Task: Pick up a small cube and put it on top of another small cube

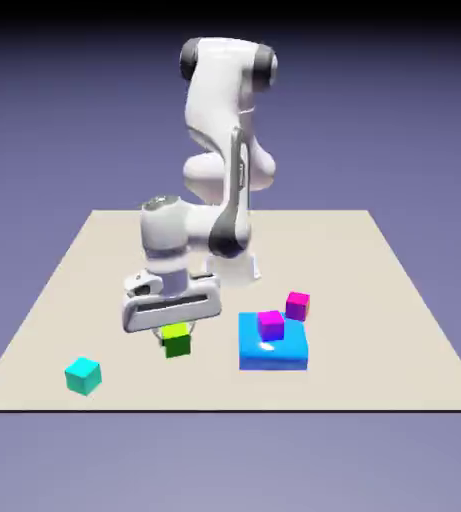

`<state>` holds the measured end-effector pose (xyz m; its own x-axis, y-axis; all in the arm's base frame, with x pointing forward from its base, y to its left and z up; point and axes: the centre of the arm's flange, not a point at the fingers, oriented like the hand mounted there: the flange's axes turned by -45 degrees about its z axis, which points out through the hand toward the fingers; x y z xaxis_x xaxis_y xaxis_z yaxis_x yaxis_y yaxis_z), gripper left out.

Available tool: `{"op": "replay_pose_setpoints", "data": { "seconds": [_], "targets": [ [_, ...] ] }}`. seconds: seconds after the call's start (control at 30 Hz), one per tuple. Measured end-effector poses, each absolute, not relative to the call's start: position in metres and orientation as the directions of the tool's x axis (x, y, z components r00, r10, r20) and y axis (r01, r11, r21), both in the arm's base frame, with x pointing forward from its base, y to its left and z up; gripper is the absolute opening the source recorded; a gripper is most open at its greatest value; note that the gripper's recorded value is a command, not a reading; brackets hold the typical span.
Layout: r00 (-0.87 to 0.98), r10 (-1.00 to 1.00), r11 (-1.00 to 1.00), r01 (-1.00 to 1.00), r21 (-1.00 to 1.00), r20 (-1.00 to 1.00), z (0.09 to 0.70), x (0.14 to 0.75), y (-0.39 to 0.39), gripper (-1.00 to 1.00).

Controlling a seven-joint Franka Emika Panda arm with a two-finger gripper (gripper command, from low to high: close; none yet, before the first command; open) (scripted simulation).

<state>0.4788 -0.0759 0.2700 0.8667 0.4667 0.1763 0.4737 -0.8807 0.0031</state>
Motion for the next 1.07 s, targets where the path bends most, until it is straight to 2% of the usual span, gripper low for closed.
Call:
{"op": "replay_pose_setpoints", "data": {
  "seconds": [0.2, 0.43, 0.5, 0.73, 0.77, 0.83, 1.07],
  "targets": [
    [0.702, 0.690, -0.713, 0.701, -0.001, 0.176, 0.296, 0.435, -0.006, -1.00],
    [0.418, 0.889, -0.425, 0.905, -0.001, 0.186, 0.310, 0.368, 0.067, -1.00],
    [0.406, 0.895, -0.413, 0.911, -0.001, 0.186, 0.310, 0.365, 0.069, -1.00],
    [0.404, 0.894, -0.411, 0.912, -0.007, 0.192, 0.249, 0.369, 0.079, -1.00],
    [0.406, 0.895, -0.413, 0.911, -0.001, 0.186, 0.241, 0.369, 0.078, 1.00],
    [0.406, 0.895, -0.413, 0.911, 0.000, 0.187, 0.241, 0.369, 0.078, 1.00],
    [0.403, 0.895, -0.410, 0.912, -0.006, 0.192, 0.302, 0.366, 0.072, 1.00]
  ]
}}
